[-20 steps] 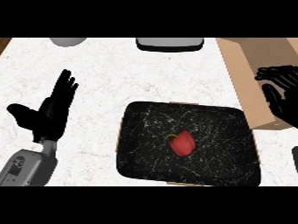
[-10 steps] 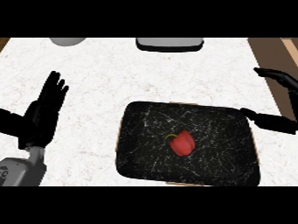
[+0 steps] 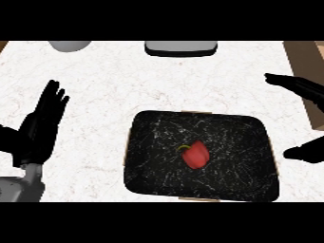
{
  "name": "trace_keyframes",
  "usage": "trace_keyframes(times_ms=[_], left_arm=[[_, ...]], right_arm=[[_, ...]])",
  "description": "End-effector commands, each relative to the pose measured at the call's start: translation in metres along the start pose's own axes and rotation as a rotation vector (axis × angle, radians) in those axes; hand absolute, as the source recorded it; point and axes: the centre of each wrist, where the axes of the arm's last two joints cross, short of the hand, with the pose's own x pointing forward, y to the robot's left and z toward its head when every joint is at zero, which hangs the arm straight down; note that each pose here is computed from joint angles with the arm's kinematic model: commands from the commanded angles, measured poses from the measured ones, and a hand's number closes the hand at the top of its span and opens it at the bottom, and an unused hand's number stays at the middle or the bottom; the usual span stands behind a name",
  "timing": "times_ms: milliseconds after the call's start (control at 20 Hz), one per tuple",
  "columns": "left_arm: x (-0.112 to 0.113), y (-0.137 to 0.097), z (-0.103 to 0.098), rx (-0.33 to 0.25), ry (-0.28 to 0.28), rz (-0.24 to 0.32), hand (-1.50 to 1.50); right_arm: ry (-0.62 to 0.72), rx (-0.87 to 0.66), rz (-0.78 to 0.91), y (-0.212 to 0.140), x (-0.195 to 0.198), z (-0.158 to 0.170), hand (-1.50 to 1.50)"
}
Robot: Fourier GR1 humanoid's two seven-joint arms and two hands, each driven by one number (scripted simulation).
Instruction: Pick the bell pepper from the tray and place it in the cardboard box
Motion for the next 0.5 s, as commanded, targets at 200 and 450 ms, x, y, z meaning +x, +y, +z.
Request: trace_keyframes(times_ms=[200,450], left_arm=[[-0.011,-0.013,-0.002,0.010,0.006,0.007,0.00],[0.001,-0.010,0.005,-0.001,-0.013,0.000,0.00]], right_arm=[[0.044,0.195,0.009,0.006,0.079,-0.016,-1.50],[0.013,0.208,-0.035,0.013,0.109,-0.010,-1.50]])
